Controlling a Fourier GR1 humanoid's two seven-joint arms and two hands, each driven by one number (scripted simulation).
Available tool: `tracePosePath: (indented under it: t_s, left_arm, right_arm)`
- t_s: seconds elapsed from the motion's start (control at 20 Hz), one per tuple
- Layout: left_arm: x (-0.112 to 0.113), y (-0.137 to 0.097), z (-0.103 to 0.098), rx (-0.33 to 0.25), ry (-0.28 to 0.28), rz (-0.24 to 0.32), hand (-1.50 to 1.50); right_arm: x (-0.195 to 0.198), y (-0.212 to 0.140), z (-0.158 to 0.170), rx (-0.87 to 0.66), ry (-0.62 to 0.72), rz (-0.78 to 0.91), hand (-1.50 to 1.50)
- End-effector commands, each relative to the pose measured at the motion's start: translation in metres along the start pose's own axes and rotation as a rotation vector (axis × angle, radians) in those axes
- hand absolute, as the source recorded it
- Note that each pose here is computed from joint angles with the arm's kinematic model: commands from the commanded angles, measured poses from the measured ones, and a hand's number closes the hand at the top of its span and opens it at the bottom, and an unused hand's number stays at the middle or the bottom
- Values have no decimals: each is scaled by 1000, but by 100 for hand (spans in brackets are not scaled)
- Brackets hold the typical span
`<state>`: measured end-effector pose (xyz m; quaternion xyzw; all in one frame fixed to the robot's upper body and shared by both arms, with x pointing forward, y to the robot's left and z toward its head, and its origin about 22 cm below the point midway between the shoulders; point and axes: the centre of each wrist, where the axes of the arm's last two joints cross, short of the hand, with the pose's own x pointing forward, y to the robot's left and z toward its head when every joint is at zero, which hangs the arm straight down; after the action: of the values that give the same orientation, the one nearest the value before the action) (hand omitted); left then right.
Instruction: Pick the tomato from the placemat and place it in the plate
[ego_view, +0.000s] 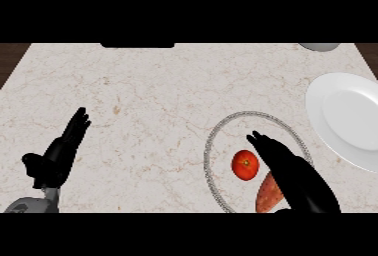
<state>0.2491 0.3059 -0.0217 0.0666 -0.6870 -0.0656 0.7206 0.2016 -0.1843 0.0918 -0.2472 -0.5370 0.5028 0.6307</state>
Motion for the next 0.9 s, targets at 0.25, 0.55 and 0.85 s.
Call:
tracePosePath:
  t_s: [0.25,0.55,0.85]
  left_arm:
    - [-13,-19,-2,16,-1,-16,0]
    - [4,-7,-8,-6,7,-9,0]
    - [0,7,-11,9,-1,-4,0]
  right_arm:
    - [11,21,-35,75,25,43,-150]
    - [4,44,-61,55,76,105,-150]
    - [-2,43,-70,58,110,113,-150]
